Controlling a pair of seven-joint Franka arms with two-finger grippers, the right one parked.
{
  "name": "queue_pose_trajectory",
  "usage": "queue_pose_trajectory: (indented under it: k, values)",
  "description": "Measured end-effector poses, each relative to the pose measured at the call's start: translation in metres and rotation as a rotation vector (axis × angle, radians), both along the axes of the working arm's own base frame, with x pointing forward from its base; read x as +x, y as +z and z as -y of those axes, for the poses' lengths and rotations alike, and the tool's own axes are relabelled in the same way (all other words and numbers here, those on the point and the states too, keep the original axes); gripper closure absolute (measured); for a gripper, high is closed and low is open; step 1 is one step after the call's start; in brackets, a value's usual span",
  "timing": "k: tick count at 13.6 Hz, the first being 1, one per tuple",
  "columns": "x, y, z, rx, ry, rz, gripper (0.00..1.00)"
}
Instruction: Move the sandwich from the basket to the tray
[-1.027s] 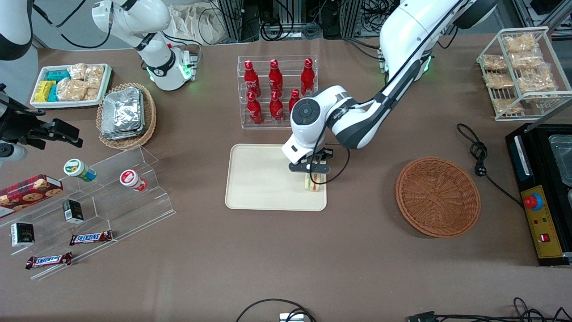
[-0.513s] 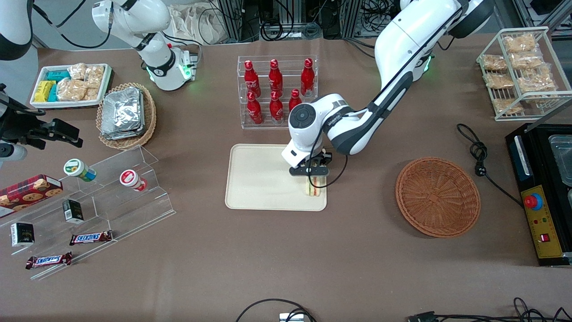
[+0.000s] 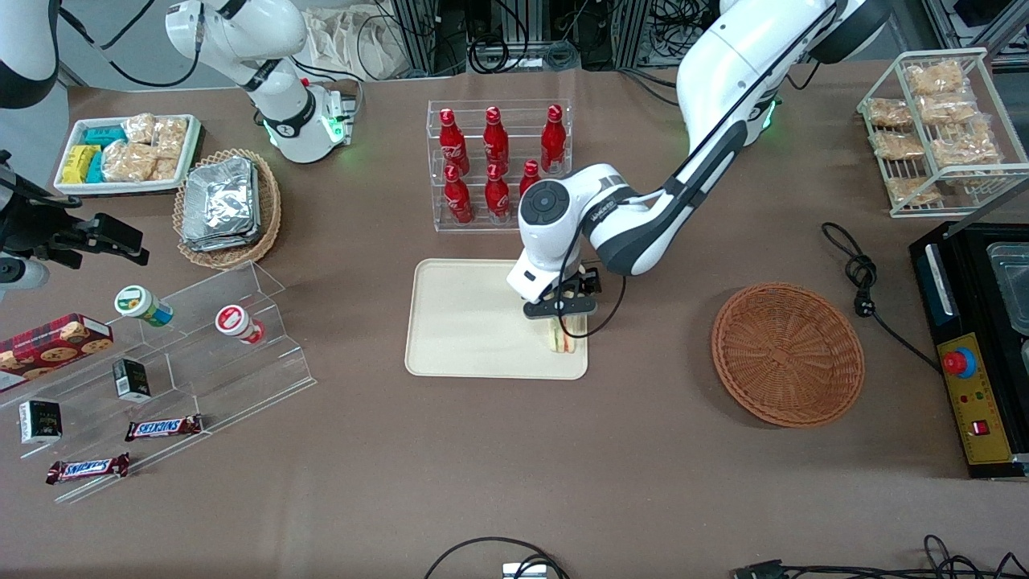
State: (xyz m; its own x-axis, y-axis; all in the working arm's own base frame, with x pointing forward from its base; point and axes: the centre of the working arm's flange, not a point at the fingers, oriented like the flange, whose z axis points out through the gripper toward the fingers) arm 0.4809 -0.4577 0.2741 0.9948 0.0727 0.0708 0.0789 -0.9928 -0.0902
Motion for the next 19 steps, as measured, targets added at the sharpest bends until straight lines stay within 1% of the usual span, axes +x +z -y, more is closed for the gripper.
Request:
queue_pose_trajectory:
  k: [1,3,4,5,7,9,10,11,13,14,15,17,18,19]
  values:
    - [0.003,0.018,-0.003,-0.013,0.027,0.017,0.0]
    - [0.015,0.063,-0.02,-0.052,0.077,0.037,0.0]
    - [0.021,0.087,-0.035,-0.065,0.092,0.034,0.0]
    - [0.027,0.108,-0.052,-0.068,0.097,0.022,0.0]
    - [0.037,0.146,-0.09,-0.061,0.087,-0.01,0.0]
    - [0.045,0.18,-0.132,-0.043,0.073,-0.039,0.0]
    - [0.047,0.196,-0.153,-0.035,0.066,-0.047,0.0]
    - [0.049,0.211,-0.172,-0.024,0.064,-0.045,0.0]
    - [0.051,0.237,-0.204,-0.007,0.057,-0.023,0.0]
    - [0.053,0.246,-0.221,-0.003,0.038,-0.021,0.0]
    - [0.055,0.254,-0.237,-0.011,0.02,-0.028,0.0]
    - [0.06,0.266,-0.262,-0.036,0.029,-0.022,0.0]
    - [0.062,0.273,-0.275,-0.044,0.034,-0.014,0.0]
    - [0.063,0.281,-0.288,-0.044,0.026,-0.013,0.0]
